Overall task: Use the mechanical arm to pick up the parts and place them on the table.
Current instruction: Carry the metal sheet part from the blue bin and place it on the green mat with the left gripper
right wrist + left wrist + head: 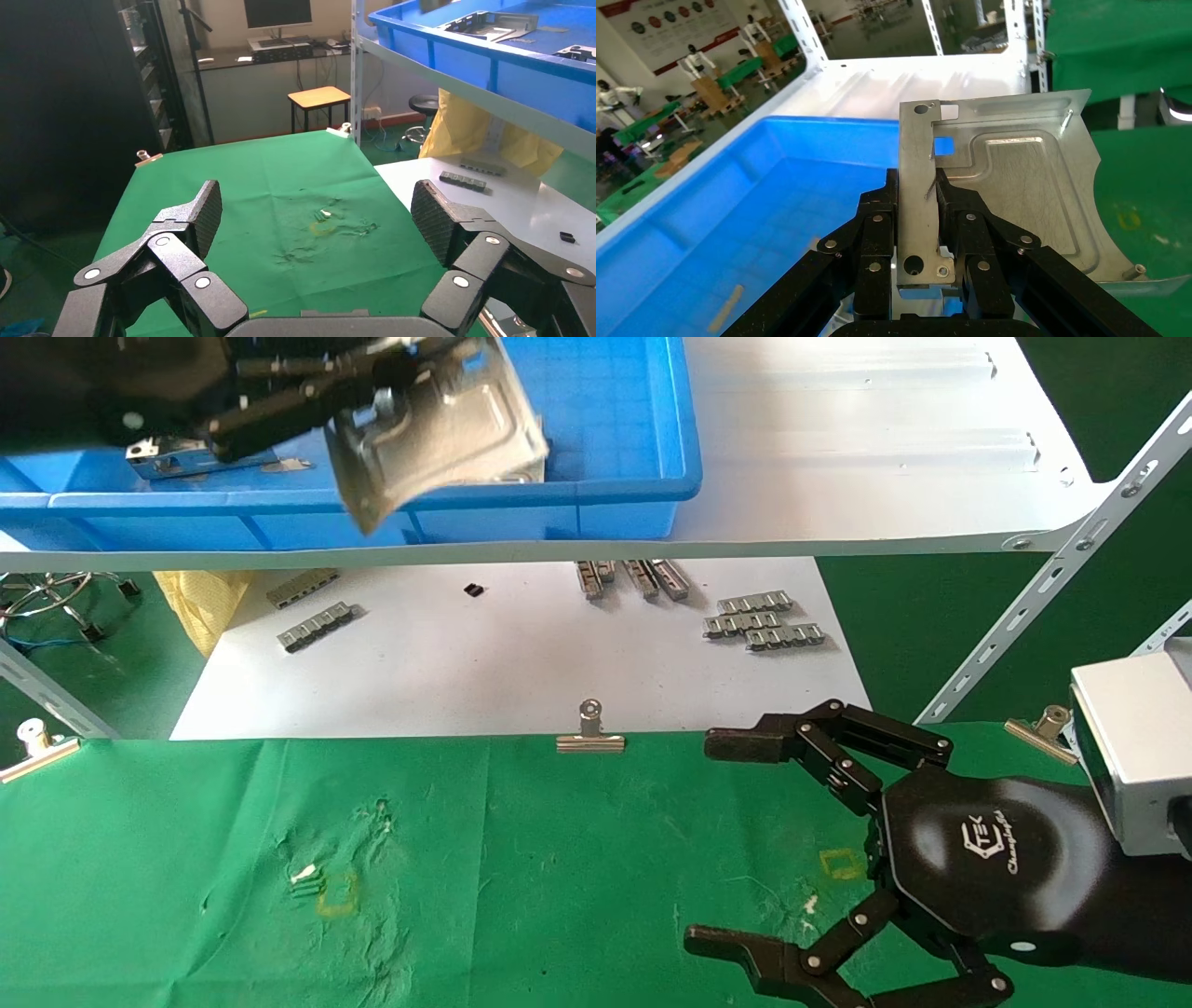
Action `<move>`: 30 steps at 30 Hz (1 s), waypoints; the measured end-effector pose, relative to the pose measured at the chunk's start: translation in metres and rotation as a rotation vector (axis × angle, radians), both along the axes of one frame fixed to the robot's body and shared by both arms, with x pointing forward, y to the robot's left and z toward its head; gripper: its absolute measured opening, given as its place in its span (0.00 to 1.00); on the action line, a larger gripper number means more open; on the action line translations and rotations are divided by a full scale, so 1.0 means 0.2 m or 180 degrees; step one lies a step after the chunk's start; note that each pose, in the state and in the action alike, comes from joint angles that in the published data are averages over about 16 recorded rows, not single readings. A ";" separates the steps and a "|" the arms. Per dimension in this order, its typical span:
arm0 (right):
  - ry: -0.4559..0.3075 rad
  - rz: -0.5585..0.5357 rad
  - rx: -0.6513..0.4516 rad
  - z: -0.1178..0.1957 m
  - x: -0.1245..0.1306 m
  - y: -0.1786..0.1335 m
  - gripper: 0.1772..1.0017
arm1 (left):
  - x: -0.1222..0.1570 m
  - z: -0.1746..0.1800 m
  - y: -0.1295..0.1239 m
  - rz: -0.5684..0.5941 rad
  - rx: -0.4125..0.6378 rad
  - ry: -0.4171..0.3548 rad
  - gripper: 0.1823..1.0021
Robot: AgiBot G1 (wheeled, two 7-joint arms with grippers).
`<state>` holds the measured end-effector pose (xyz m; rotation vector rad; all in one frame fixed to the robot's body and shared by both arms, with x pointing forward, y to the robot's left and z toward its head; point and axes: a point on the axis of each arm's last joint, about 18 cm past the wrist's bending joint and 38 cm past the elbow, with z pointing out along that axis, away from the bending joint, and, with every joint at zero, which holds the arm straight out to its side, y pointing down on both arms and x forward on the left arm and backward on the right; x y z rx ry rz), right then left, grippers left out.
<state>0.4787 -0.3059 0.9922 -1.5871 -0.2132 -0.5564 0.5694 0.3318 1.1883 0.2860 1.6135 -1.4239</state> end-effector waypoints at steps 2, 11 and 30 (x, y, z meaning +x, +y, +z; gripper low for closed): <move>0.0000 0.0000 0.0000 0.00 0.00 0.00 1.00 | -0.02 -0.03 0.01 -0.0012 0.0051 -0.0025 0.12; 0.0000 0.0000 0.0000 0.00 0.00 0.00 1.00 | -0.09 -0.30 0.09 0.0017 0.0547 -0.0037 0.12; 0.0000 0.0000 0.0000 0.00 0.00 0.00 1.00 | 0.18 -1.01 0.29 0.0490 0.1942 0.0496 0.12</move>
